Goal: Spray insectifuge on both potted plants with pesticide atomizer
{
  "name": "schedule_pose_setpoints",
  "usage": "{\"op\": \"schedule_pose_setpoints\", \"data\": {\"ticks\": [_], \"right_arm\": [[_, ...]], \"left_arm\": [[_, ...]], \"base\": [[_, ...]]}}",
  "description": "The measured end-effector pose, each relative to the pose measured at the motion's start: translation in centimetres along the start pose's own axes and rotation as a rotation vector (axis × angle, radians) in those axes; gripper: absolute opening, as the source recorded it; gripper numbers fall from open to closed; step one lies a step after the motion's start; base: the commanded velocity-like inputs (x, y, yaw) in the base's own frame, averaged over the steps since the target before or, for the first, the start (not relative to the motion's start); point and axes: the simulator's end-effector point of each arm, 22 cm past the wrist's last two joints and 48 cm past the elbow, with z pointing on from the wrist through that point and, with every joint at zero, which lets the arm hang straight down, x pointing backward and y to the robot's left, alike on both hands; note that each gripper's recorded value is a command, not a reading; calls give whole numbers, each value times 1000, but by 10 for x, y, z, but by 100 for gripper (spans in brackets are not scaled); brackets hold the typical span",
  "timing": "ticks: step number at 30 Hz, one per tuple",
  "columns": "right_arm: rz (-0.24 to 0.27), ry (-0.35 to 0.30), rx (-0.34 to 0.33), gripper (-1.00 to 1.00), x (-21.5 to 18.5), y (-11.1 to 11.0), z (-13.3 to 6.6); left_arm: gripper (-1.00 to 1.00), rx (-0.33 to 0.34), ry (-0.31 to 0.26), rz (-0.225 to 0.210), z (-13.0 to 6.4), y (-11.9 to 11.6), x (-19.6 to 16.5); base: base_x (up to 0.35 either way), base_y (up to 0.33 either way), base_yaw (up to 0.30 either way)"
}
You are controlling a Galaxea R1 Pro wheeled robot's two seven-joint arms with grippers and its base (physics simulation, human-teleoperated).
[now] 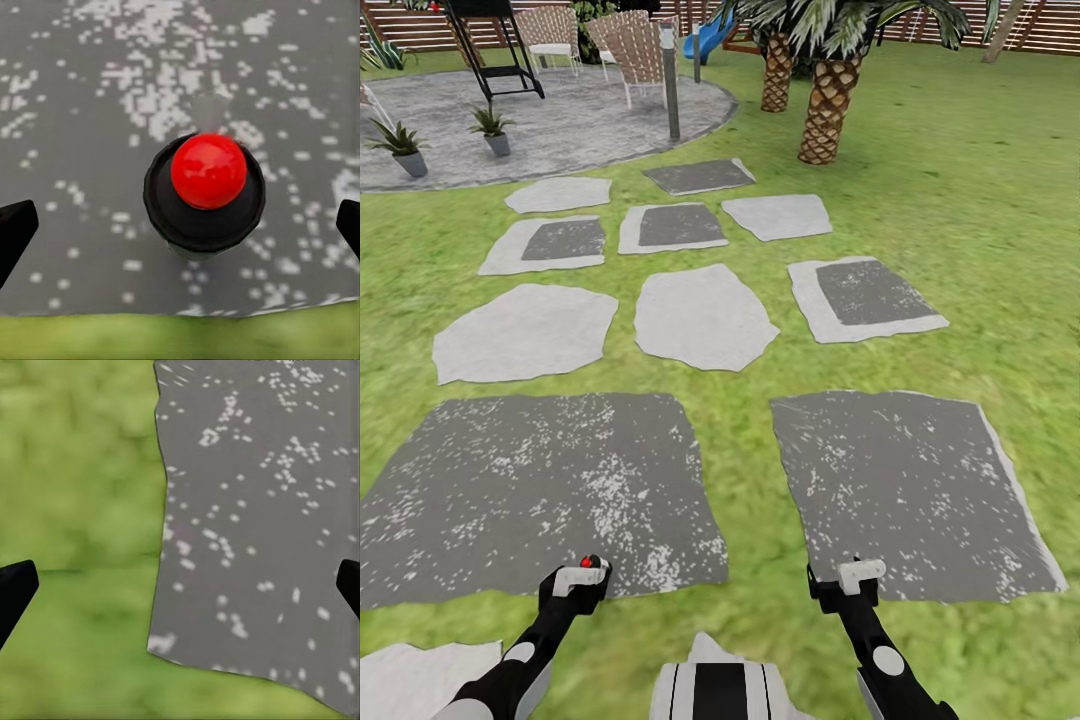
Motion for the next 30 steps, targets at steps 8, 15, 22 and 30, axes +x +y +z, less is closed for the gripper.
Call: {"op": "schedule_pose_setpoints", "data": {"ticks": [8,15,22,30], "right_arm": [[0,1,0,100,1,0,0],[0,10,-2,100,5,1,1],[1,19,-4,100,11,2,2],[-1,36,-7,100,20,4,3]], "left_arm": [[100,-3,-2,-1,0,2,0],[100,-4,6,-4,1,2,4],[100,-4,16,-5,1,2,10],[100,-3,33,-3,3,1,20]], "base": [[22,-22,0],[1,-1,0],[0,0,0],[0,0,0]]}}
